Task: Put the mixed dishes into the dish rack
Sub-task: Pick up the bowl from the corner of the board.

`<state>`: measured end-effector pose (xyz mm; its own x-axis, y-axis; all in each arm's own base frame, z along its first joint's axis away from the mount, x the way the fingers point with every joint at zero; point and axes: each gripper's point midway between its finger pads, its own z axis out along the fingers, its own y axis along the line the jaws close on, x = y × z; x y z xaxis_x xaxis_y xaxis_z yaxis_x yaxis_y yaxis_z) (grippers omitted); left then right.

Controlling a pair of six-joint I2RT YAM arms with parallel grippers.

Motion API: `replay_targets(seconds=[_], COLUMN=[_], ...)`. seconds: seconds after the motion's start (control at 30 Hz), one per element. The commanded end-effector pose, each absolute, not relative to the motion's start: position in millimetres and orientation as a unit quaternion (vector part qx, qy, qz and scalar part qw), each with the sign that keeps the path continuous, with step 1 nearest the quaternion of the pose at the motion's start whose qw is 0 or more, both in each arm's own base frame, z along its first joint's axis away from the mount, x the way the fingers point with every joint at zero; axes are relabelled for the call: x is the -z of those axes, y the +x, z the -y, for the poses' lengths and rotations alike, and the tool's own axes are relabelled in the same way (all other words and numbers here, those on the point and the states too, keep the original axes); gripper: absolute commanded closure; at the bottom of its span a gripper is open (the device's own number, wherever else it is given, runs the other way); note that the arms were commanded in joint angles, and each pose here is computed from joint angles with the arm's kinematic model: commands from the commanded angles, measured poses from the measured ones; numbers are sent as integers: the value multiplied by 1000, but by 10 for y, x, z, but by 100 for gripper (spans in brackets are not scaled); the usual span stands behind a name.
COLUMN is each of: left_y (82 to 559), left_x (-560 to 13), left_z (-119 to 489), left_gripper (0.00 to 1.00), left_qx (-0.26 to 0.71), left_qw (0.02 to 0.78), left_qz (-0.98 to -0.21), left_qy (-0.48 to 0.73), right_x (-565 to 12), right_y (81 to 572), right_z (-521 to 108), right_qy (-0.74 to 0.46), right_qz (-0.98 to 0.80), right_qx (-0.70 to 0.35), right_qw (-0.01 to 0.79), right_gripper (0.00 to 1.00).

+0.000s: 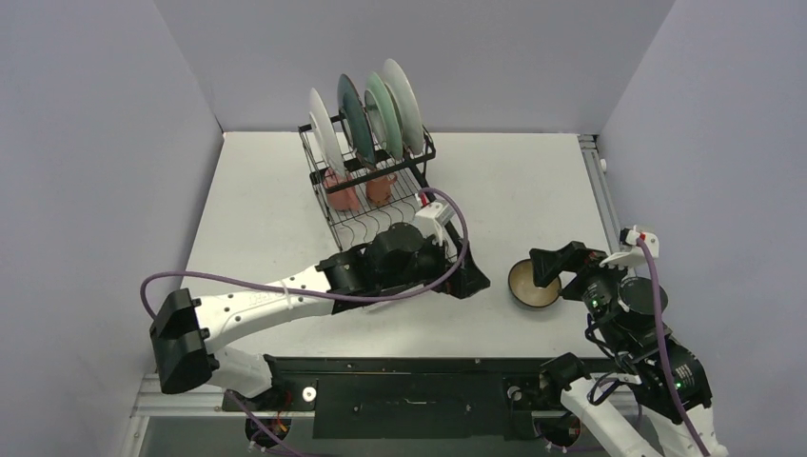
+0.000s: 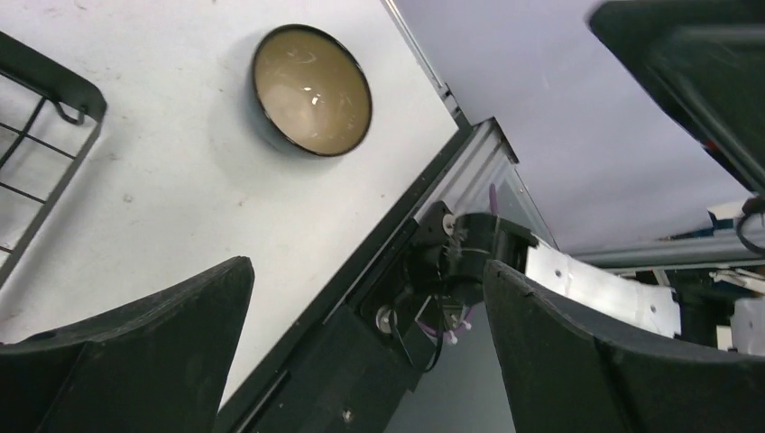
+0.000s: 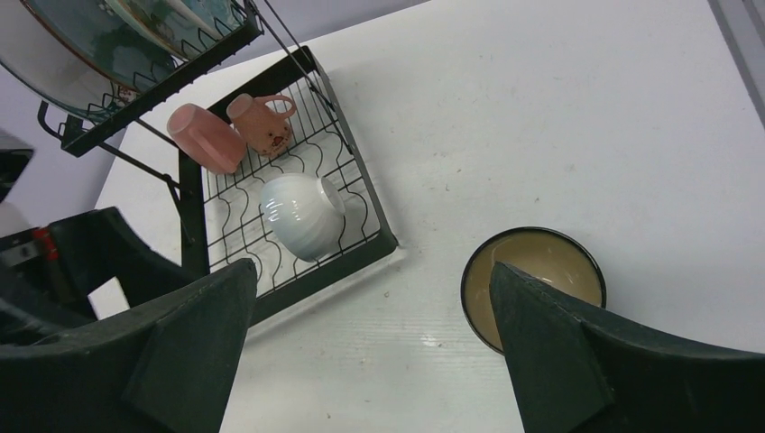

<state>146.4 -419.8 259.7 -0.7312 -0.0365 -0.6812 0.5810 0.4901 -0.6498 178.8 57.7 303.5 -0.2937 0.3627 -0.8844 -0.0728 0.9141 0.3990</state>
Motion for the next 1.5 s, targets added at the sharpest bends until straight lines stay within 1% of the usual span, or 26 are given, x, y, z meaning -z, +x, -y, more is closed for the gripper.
replay_targets(seconds=[0.0, 0.03, 0.07, 0.17, 0.27, 0.37, 0.57, 0.6, 0.63, 0.67, 0.7, 0.93, 1.07, 1.27, 1.47], left_y=[1506, 1505, 1510, 1473, 1460, 1531, 1680, 1714, 1726, 1752, 1760, 1955, 2067, 2163, 2250], left_x=[-2694, -2728, -2587, -2471, -2311, -2186, -1841, -1888, -1760, -1796, -1694, -1531, -1370, -1194, -1085], left_z=[4406, 4448, 4483, 4688, 4809, 4939, 5009, 5047, 5056, 5095, 5110, 5235, 5299, 5337, 5419], left_gripper=[4, 4, 4, 4, 4, 4, 4, 4, 4, 4, 3, 0, 8, 17, 27], left_qx=[515, 513, 497, 480, 441, 409, 343, 342, 328, 328, 318, 306, 283, 253, 260], left_qw=[311, 313, 303, 294, 292, 294, 283, 288, 280, 284, 278, 271, 264, 248, 236], left_qz=[-777, -777, -789, -798, -814, -827, -861, -861, -868, -867, -872, -885, -897, -914, -918], left_qy=[186, 190, 196, 216, 241, 248, 246, 243, 245, 244, 246, 223, 213, 200, 186], right_x=[-3232, -3224, -3232, -3222, -3226, -3226, -3246, -3252, -3259, -3255, -3262, -3283, -3290, -3283, -3263], right_y=[1696, 1683, 1667, 1645, 1625, 1613, 1573, 1569, 1558, 1555, 1545, 1501, 1485, 1473, 1474], right_z=[-463, -450, -432, -402, -377, -365, -310, -304, -299, -302, -304, -311, -298, -288, -277], right_qy=[110, 112, 113, 116, 119, 120, 124, 125, 125, 125, 125, 125, 126, 131, 133], right_qz=[-759, -759, -757, -756, -755, -754, -749, -748, -747, -747, -745, -742, -741, -739, -739], right_qx=[-188, -186, -185, -181, -178, -178, -171, -171, -172, -173, -176, -185, -185, -187, -185], right_qw=[614, 614, 616, 618, 620, 621, 628, 629, 630, 630, 631, 632, 634, 634, 634], right_gripper=[4, 3, 3, 2, 1, 1, 1, 1, 1, 1, 1, 1, 1, 1, 1])
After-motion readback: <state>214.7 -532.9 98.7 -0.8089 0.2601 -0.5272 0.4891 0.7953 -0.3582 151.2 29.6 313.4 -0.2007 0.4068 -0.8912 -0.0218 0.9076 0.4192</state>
